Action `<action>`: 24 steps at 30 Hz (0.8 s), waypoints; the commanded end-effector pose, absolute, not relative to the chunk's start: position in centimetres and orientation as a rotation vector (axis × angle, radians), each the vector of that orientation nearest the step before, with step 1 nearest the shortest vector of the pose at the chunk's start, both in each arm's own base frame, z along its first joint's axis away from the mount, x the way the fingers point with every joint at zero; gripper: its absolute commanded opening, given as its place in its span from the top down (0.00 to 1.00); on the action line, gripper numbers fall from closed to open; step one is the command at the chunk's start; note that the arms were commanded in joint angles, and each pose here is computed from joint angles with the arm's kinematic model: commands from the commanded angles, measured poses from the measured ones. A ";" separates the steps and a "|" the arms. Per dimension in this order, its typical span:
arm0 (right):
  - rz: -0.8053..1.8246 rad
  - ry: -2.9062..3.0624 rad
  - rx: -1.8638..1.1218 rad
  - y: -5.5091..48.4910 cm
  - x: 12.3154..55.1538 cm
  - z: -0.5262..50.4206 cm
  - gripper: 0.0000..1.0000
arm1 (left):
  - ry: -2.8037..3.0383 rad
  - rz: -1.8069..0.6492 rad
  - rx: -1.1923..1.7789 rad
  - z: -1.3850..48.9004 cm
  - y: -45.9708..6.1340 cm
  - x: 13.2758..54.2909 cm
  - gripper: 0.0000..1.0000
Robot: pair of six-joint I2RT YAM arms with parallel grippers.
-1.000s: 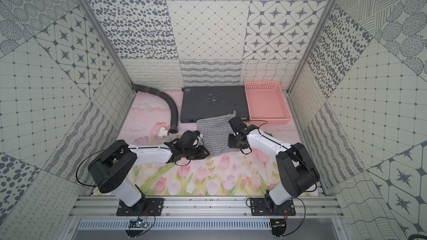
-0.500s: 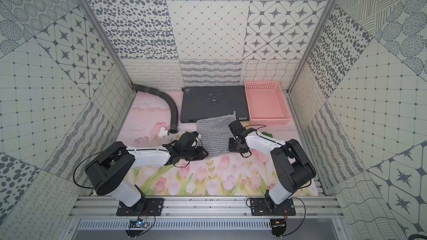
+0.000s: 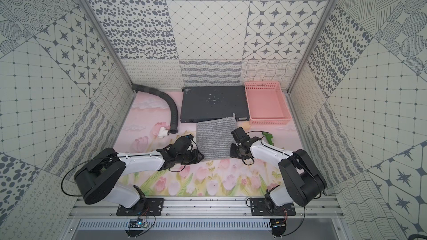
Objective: Fold the square dishcloth
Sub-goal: Flatten out the cleaning item at the center of the board.
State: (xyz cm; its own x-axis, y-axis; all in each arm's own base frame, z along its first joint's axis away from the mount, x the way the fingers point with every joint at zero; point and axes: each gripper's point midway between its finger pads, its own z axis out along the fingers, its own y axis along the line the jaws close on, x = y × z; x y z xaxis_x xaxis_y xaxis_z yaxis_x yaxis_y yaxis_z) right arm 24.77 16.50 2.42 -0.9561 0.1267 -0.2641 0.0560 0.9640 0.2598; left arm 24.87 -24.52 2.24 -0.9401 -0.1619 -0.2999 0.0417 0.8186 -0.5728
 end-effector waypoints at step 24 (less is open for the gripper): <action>0.308 2.834 0.124 15.8 19.6 4.9 0.41 | 2.745 -0.743 -0.213 2.9 -20.9 20.7 0.40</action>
